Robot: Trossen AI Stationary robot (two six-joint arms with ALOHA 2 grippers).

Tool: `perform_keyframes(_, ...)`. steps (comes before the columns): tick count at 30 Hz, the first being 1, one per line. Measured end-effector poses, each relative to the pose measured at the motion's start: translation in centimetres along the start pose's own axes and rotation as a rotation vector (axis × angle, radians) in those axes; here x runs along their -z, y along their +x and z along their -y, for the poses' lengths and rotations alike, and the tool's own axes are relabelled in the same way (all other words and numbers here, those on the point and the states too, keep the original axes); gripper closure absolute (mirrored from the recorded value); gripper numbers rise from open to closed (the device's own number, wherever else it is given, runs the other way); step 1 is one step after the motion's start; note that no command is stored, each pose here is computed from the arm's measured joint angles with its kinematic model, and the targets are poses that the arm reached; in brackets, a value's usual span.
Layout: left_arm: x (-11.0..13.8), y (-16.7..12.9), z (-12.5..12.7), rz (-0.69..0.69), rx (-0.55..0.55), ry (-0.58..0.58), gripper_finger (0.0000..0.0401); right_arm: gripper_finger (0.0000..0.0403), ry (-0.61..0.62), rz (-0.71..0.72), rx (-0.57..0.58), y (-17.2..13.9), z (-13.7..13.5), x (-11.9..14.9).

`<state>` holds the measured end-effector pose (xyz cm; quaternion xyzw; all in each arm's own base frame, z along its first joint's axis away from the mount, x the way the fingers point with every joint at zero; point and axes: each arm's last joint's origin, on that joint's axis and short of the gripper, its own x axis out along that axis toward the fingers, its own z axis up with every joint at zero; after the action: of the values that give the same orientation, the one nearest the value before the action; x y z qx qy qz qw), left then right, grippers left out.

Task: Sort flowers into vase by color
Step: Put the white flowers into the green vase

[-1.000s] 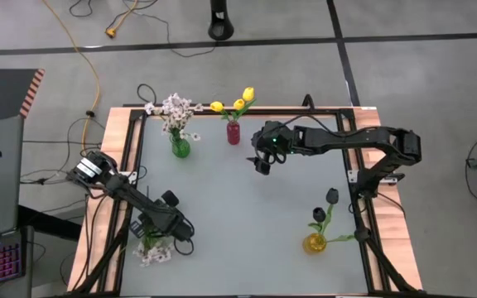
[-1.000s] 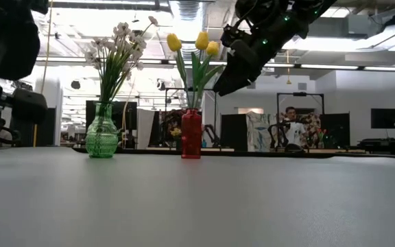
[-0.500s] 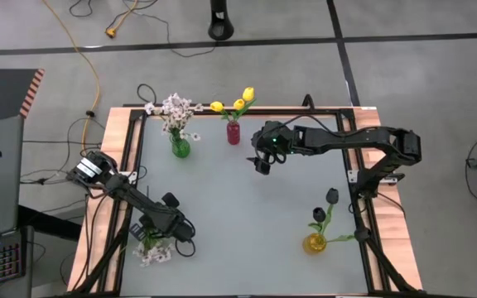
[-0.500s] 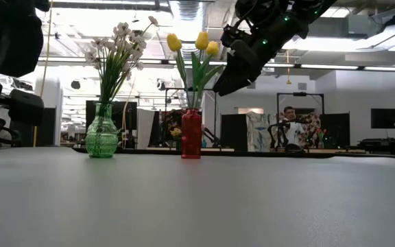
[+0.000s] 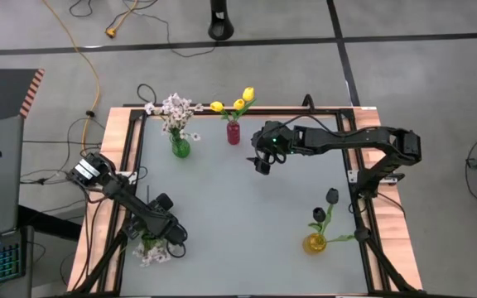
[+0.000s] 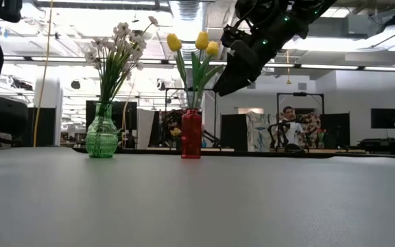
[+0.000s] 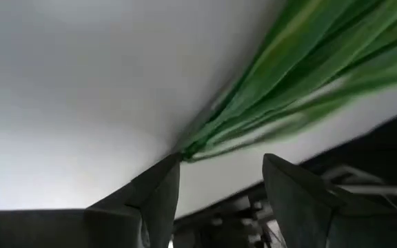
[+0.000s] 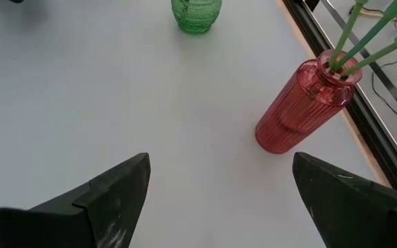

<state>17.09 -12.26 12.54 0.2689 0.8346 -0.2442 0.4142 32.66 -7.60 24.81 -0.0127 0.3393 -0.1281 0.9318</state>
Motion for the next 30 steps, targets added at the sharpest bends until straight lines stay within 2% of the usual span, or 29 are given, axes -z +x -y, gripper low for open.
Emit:
perform_keyframes(7,-0.6,0.2,-0.3,0.063,-0.076,-0.068,0.0201,0.0020,0.000,0.000,0.000,0.0,0.0,0.0)
perform_keyframes(14,-0.8,0.2,-0.3,0.075,-0.091,-0.058,0.0215,0.0020,0.000,0.000,0.000,0.0,0.0,0.0)
perform_keyframes(19,-0.9,0.2,-0.4,0.085,-0.104,-0.057,0.0266,0.0020,0.000,0.000,0.000,0.0,0.0,0.0)
perform_keyframes(27,-0.9,0.1,-0.4,0.092,-0.107,-0.106,0.0383,0.0020,0.000,0.001,0.000,-1.7,0.2,-0.3)
perform_keyframes(30,-0.9,0.1,-0.5,0.094,-0.103,-0.121,0.0391,0.0020,0.001,0.009,0.000,-3.1,0.3,-0.5)
